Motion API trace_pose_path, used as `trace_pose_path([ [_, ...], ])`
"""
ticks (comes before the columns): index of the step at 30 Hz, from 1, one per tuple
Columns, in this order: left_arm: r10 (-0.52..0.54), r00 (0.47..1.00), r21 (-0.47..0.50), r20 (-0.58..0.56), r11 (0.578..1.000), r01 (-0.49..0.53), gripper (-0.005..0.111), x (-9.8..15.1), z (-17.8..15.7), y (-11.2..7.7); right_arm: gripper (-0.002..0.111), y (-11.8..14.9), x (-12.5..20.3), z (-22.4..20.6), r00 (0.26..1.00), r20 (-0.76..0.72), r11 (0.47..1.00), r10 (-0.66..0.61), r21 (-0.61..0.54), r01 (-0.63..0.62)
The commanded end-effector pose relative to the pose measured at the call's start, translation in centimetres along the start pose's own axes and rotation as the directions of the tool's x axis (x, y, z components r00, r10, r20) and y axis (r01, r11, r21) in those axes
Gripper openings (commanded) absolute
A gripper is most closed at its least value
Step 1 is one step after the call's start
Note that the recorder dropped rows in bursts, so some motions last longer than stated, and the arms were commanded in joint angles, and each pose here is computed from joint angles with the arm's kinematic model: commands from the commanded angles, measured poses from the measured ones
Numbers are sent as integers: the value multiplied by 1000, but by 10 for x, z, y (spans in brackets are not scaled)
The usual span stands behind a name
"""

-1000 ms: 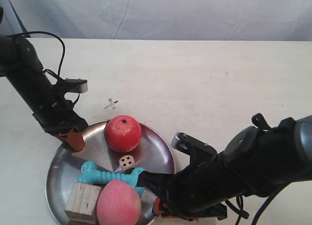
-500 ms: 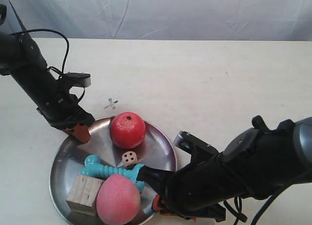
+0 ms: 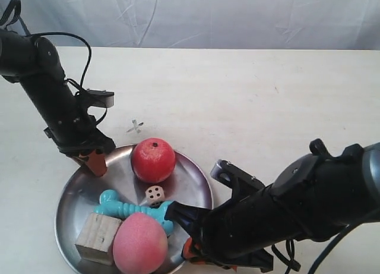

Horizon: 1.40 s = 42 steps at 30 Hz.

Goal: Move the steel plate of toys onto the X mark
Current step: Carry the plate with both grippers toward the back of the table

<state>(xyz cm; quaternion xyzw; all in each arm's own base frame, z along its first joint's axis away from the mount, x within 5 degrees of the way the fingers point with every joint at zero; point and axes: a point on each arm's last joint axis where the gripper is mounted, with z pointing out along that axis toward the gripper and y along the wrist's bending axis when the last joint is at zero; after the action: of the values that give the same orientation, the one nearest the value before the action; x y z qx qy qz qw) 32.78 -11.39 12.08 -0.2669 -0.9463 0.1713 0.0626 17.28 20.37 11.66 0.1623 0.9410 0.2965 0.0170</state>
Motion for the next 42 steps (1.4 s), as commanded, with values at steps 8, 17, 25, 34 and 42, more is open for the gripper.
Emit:
trace_pose_path([
  [8, -37, 998, 146, -48, 988, 44, 0, 2, -4, -32, -1, 29, -7, -23, 995, 79, 991, -54, -116, 63],
  [17, -29, 998, 140, -51, 990, 36, 0, 4, -7, -32, -1, 34, -13, -24, 990, 124, 990, -70, -112, 84],
  [25, 0, 998, 143, -57, 990, 8, 0, -6, -24, -36, -1, 46, -20, -23, 982, 153, 984, -111, -118, 130],
  [34, 30, 1000, 80, 0, 996, -30, 0, -21, -44, -35, -1, 50, -51, -35, 976, 208, 983, -66, -153, 99],
  [42, 57, 996, 25, 66, 998, -59, 0, -37, -64, -35, -1, 54, -80, -49, 960, 275, 980, -59, -169, 109],
])
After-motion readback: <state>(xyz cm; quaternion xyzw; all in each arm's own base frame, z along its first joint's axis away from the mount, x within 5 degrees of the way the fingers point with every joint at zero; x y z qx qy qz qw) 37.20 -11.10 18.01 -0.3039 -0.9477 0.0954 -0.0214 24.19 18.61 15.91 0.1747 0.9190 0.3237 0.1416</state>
